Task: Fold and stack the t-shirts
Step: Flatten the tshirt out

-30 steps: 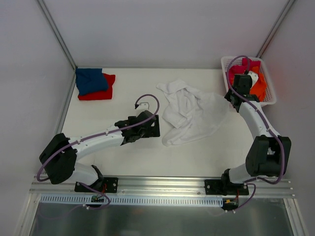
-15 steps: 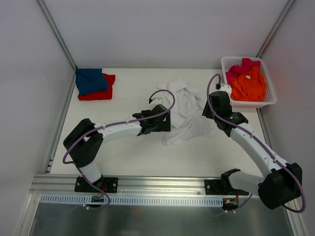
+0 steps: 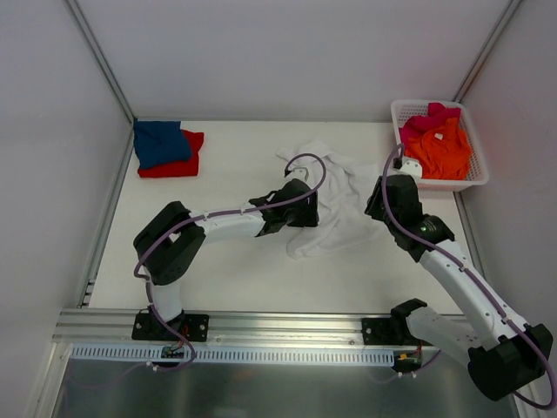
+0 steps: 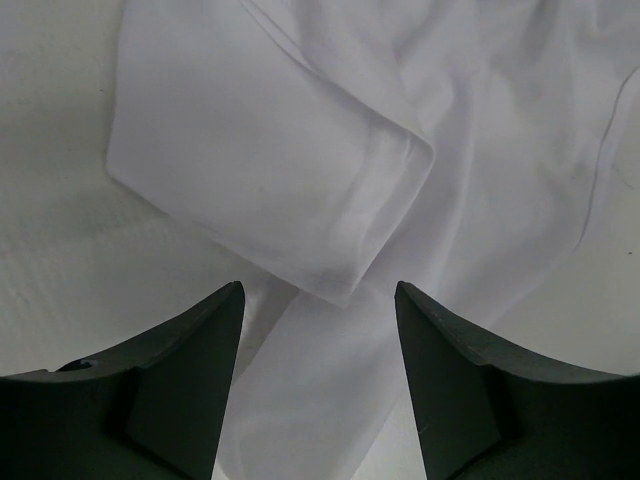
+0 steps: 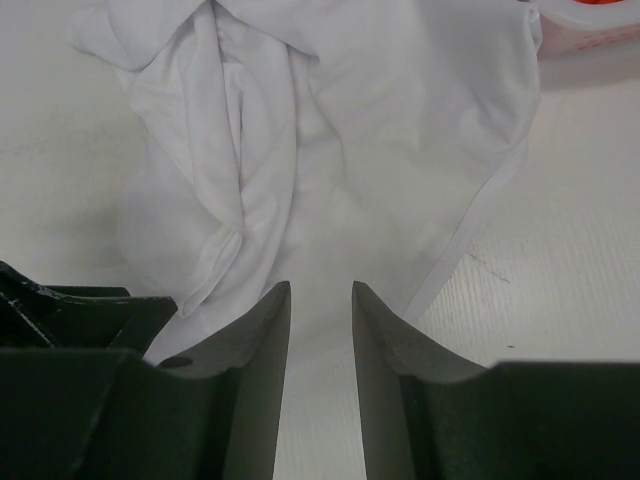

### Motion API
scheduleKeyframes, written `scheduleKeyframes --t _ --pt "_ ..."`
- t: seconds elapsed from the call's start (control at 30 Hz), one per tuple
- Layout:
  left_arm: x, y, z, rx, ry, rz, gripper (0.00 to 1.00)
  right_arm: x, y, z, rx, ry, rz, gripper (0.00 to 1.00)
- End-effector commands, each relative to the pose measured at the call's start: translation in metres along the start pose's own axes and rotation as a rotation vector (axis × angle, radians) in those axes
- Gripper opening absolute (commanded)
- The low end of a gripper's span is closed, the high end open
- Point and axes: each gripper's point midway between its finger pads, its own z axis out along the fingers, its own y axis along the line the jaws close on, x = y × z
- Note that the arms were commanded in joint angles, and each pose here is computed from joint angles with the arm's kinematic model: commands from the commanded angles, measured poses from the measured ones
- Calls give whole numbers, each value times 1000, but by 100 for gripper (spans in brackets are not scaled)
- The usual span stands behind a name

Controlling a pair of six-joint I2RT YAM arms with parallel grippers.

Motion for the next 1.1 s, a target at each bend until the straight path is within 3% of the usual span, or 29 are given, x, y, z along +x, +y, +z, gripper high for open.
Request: scheduleKeyframes --t 0.0,0.2,0.53,0.63,0.77,0.87,0.93,1.07 --pt "-6 -37 3 118 -13 26 61 2 -5 -4 17 -4 11 34" --pt "11 -47 17 131 27 47 56 3 -4 -5 11 -3 20 34" --pt "17 -29 22 55 26 64 55 3 -4 -8 -2 -9 24 34" --pt "17 -21 20 19 20 74 40 4 -2 -8 -13 -8 28 34" --pt "17 -14 19 -11 16 83 38 6 0 -6 -18 -2 30 34" --pt "14 -8 17 -38 6 81 50 9 1 -5 -20 6 24 34" --pt "15 -5 15 -51 4 87 69 9 0 -4 -19 8 21 34" --pt "5 -1 6 -73 -31 86 76 13 2 -2 -20 17 15 34"
